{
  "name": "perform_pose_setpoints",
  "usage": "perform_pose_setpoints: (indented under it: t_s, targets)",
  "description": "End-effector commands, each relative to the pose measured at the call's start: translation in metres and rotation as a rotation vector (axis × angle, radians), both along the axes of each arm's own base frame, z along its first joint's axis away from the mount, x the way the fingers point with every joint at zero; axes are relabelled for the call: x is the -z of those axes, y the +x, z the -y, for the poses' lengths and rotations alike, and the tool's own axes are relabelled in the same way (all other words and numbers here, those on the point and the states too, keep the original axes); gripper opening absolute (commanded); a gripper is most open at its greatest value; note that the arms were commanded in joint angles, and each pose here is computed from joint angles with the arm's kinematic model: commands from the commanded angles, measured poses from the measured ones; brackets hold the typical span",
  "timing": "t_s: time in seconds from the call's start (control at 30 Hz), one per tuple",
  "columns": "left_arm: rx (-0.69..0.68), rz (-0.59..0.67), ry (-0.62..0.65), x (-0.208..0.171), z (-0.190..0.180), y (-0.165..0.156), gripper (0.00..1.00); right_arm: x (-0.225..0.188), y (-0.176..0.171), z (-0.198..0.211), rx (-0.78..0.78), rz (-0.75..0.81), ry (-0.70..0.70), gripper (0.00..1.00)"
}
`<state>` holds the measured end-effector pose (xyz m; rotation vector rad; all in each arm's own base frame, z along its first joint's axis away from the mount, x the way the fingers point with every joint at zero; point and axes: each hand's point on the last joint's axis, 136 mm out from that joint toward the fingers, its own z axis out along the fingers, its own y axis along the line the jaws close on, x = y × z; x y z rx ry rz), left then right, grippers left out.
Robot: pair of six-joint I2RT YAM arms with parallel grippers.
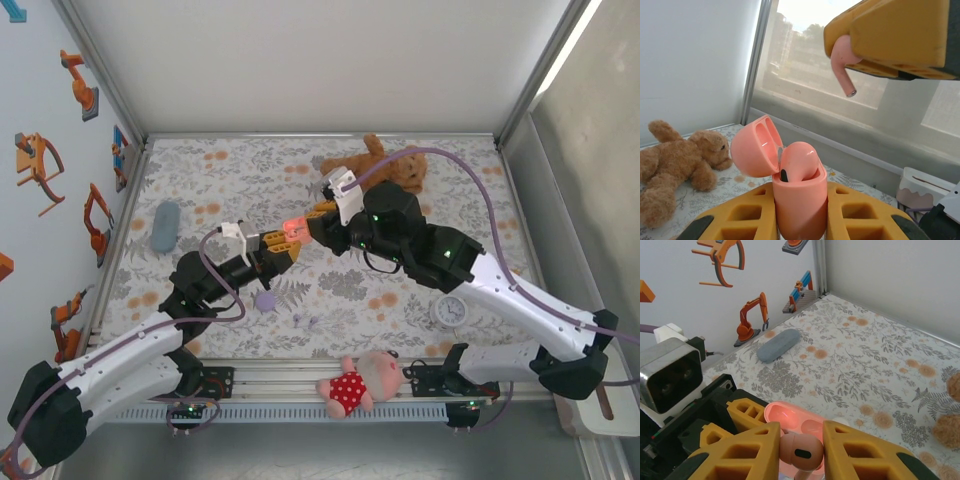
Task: Insert wireless bluetooth earbuds into charging case
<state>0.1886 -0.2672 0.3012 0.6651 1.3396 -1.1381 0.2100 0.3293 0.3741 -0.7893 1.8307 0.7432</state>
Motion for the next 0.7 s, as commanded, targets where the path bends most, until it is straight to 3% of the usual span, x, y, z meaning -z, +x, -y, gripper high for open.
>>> perform_pose_setpoints:
  t_s: [0.0,0.67]
  targets:
    - [0.028,0.057,-0.067,-0.029,0.000,-0.008,0.00,0.004,0.006,-0.006,0.015,0.026,-0.011,0.26]
    - [0.038,0.073,-0.078,-0.035,0.000,-0.012,0.00,0.029,0.008,-0.008,0.037,0.000,-0.081,0.26]
